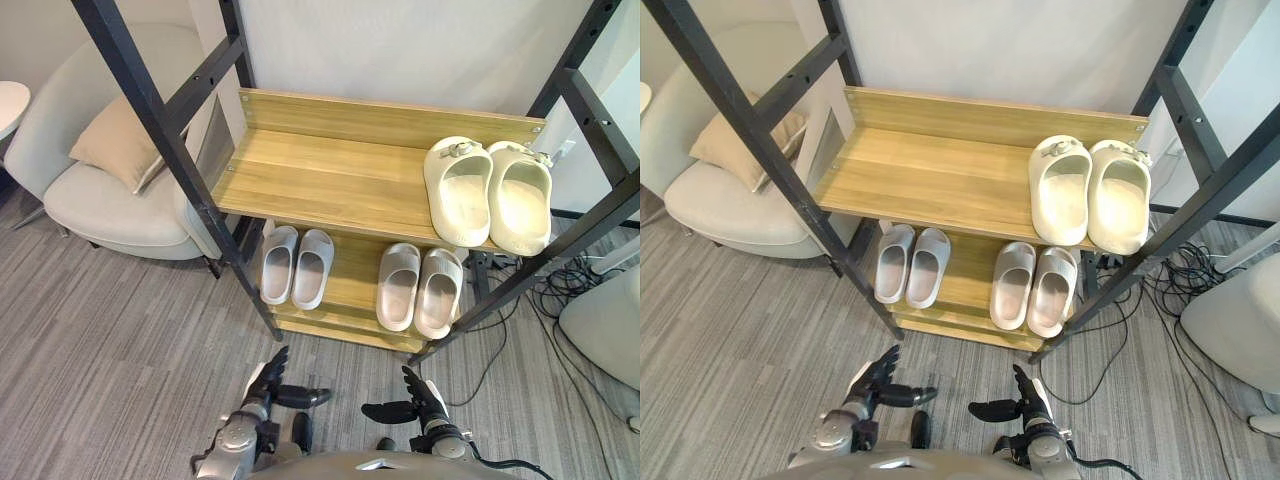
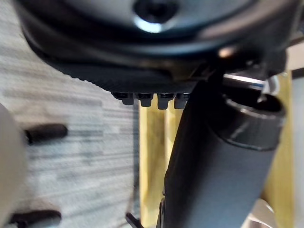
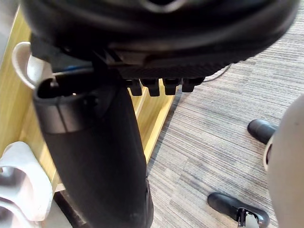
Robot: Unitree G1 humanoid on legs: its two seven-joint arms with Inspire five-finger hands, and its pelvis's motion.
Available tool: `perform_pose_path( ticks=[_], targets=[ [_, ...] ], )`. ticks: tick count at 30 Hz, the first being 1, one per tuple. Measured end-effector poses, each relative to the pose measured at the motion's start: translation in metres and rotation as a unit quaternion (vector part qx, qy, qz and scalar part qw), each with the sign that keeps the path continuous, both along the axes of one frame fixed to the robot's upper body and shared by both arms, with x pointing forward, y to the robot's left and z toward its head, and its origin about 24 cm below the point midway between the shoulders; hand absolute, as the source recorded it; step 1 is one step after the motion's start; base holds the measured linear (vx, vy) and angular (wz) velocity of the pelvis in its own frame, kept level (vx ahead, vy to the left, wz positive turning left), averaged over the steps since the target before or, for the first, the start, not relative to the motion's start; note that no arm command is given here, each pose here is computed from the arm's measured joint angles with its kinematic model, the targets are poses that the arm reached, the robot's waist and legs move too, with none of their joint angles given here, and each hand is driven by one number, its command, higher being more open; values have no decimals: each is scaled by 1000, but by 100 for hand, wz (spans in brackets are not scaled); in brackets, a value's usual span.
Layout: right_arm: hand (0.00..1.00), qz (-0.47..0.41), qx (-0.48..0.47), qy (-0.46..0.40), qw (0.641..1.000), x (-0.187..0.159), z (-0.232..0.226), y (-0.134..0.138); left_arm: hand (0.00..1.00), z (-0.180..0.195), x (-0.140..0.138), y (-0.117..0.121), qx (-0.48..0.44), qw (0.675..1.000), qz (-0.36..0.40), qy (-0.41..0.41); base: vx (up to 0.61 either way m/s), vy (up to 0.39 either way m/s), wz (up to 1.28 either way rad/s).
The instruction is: Organize the slippers on the shoe rack
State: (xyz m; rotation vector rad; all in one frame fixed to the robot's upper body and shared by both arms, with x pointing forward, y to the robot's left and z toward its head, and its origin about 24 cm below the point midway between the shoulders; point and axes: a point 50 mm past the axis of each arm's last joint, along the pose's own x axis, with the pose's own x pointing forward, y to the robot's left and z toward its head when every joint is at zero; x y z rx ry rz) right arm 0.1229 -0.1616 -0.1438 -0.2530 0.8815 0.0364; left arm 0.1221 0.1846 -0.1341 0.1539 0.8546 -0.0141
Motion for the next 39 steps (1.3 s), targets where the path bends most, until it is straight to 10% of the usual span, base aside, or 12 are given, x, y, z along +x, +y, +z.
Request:
perform_pose_path(
  ticks=[13,39],
  targets=[
    [100,-25,3,10,1000,2,-3,-3,100,-13,-15,15,15,990,135,42,-24,2,-20],
    [100,-91,-15,-22,996,26,7,-31,100,-9,16,-8,10,995,97,14,-158,-48,69]
  ],
)
